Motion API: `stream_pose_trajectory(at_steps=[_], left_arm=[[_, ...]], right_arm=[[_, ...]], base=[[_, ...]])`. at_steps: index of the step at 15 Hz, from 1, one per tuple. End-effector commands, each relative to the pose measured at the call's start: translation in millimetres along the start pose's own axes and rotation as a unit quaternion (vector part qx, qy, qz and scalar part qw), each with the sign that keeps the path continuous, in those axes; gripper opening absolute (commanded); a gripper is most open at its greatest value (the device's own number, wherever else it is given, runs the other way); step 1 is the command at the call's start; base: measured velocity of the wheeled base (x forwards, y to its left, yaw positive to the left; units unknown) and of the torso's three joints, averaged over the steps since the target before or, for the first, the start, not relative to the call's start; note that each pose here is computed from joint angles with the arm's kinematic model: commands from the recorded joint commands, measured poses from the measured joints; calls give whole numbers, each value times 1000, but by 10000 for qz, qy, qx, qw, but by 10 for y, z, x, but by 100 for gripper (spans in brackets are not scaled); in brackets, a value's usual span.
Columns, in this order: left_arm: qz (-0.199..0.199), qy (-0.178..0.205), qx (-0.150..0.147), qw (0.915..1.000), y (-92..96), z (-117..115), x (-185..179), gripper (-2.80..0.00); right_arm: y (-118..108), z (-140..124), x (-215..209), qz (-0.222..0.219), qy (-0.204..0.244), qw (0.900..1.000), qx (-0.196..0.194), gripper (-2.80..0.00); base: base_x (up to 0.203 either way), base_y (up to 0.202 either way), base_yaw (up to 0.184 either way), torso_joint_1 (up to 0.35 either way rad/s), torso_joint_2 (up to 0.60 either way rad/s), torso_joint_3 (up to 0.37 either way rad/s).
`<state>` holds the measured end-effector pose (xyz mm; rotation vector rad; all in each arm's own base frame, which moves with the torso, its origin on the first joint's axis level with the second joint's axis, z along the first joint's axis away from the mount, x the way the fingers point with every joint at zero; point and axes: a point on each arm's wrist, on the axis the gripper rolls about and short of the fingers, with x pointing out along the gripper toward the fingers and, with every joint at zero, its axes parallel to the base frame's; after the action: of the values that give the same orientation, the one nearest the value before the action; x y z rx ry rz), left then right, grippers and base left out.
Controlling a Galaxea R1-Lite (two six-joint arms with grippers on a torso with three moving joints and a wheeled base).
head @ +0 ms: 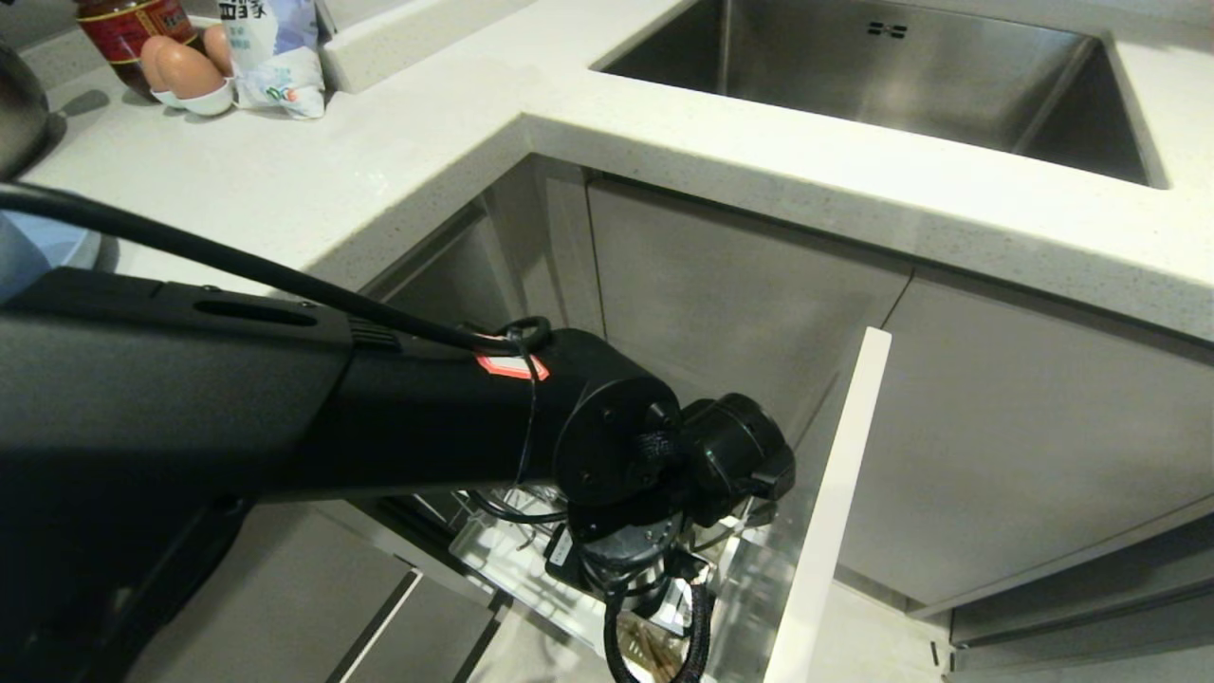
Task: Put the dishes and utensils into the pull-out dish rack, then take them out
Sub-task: Take the spoon out of the cupboard
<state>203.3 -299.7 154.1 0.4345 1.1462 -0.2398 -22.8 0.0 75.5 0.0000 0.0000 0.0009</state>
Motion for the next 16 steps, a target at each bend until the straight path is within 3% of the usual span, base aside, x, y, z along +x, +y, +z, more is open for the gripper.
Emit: stream_pose_trajectory(at_steps=[1,8,9,16], left_arm=[[18,42,17,10000,-12,-7,17,0],[0,53,35,10000,-47,-8,34,0],[3,68,70,10000,-59,-23,36,-280],[-26,30,45,10000,-92,-17,25,-280]], right_arm=[[0,0,0,-4,0,10000,0,-280],[0,0,0,1,0,10000,0,-280],[0,0,0,3,0,10000,0,-280],[0,0,0,-4,0,10000,0,-280]], base=[[0,0,0,0,0,0],[0,0,0,0,0,0],[0,0,0,0,0,0],[0,0,0,0,0,0]])
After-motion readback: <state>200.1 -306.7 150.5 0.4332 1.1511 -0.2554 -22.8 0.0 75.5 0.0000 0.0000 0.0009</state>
